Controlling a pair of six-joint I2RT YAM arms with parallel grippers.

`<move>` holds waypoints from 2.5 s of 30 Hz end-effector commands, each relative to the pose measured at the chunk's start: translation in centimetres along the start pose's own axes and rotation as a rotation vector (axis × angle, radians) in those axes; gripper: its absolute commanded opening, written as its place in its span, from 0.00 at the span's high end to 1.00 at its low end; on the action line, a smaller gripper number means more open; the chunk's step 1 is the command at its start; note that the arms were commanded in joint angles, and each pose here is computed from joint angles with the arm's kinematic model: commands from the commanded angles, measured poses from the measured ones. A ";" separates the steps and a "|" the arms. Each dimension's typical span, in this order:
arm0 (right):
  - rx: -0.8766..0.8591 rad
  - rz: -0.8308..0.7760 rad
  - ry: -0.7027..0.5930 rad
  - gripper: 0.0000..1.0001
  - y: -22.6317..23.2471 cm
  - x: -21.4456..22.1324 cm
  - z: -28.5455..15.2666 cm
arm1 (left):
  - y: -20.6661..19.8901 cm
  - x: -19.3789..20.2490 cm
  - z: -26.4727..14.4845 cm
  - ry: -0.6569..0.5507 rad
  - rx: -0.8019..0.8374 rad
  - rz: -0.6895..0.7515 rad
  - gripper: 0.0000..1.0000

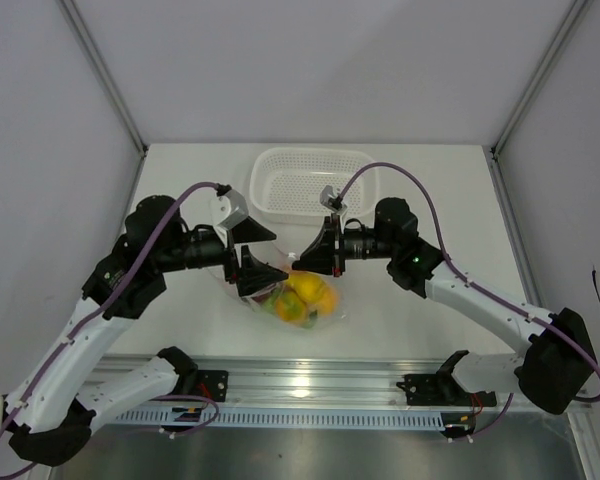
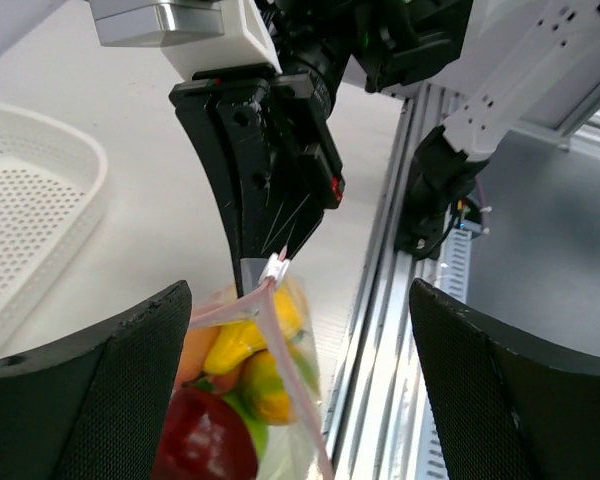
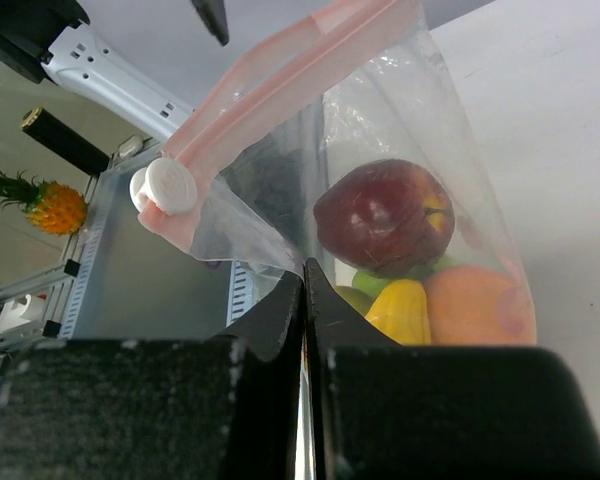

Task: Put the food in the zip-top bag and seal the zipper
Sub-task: Zip the zipper food storage bag at the center of the board.

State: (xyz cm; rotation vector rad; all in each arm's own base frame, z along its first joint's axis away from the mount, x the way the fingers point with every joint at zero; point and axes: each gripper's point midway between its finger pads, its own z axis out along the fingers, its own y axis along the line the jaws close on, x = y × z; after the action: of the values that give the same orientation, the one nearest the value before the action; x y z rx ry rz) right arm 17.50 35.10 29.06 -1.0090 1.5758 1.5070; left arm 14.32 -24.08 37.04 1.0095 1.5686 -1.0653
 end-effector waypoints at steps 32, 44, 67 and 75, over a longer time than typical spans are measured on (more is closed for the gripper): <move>-0.078 -0.118 -0.023 1.00 2.2 -2.8 -1.7 | 2.5 7.4 0.9 0.188 -0.092 -0.067 0.99; -0.248 -0.123 0.106 0.34 3.6 -2.4 -1.3 | 1.8 3.9 0.7 0.151 -0.063 -0.038 1.00; -0.322 -0.061 0.125 1.00 3.2 -1.3 2.3 | 1.9 4.8 1.0 0.172 -0.061 -0.065 0.97; -0.263 -0.079 0.118 1.00 3.3 -0.8 2.1 | 1.2 3.0 0.2 0.108 -0.066 -0.029 0.31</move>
State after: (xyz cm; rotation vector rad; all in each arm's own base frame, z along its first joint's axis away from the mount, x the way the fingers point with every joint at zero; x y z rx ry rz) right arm 15.06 37.36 29.14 -1.3138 1.5147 1.7169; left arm 15.27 -23.14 30.61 1.0182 1.8186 -0.9580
